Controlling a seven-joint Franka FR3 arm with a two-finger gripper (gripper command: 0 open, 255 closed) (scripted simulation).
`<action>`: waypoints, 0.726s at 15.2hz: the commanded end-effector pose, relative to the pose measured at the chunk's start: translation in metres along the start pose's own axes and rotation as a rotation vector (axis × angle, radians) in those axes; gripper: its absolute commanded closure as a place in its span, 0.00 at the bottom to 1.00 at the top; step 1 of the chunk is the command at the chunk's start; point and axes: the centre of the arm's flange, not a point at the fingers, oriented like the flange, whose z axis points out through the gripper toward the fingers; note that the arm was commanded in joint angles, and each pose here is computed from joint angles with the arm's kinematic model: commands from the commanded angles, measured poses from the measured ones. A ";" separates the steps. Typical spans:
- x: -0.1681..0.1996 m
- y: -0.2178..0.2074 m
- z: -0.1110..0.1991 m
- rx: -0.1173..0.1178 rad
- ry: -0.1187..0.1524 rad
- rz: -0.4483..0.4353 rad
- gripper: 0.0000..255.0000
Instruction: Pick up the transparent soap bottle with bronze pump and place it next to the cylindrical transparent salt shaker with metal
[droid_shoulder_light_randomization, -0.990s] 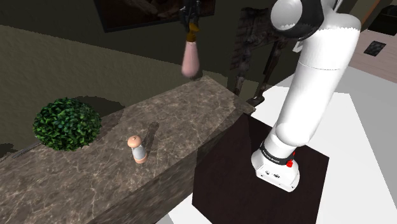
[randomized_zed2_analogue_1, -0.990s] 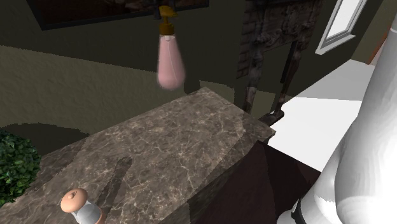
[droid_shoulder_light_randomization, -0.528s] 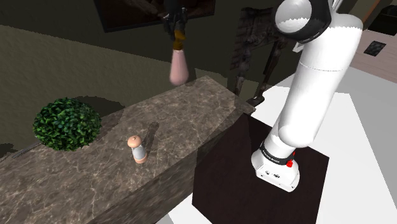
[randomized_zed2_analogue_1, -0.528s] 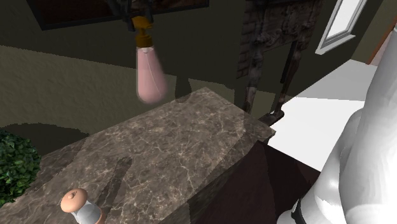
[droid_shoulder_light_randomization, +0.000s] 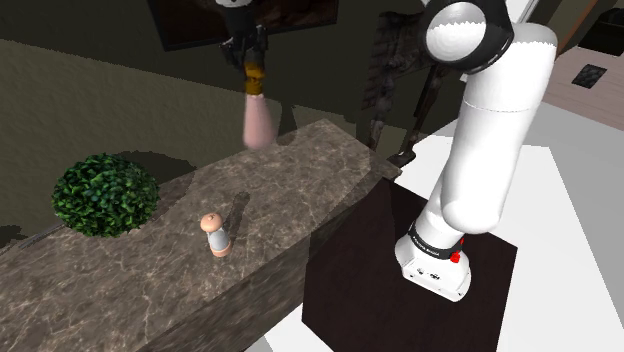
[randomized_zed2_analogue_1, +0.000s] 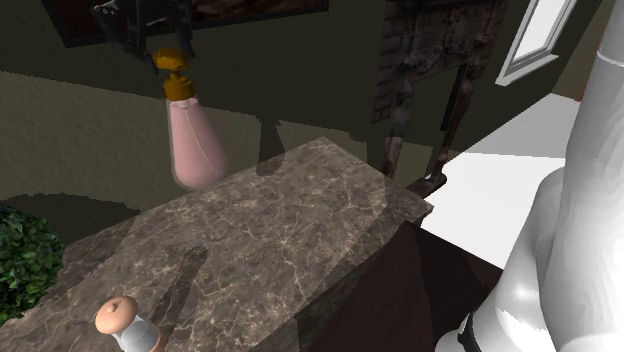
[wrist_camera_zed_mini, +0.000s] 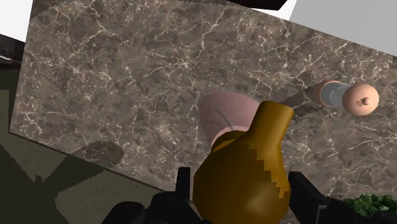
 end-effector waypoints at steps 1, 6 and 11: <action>-0.001 -0.028 0.000 0.000 0.001 0.002 1.00; 0.007 -0.093 0.003 0.000 0.001 0.002 1.00; 0.016 -0.164 0.007 0.000 0.001 0.002 1.00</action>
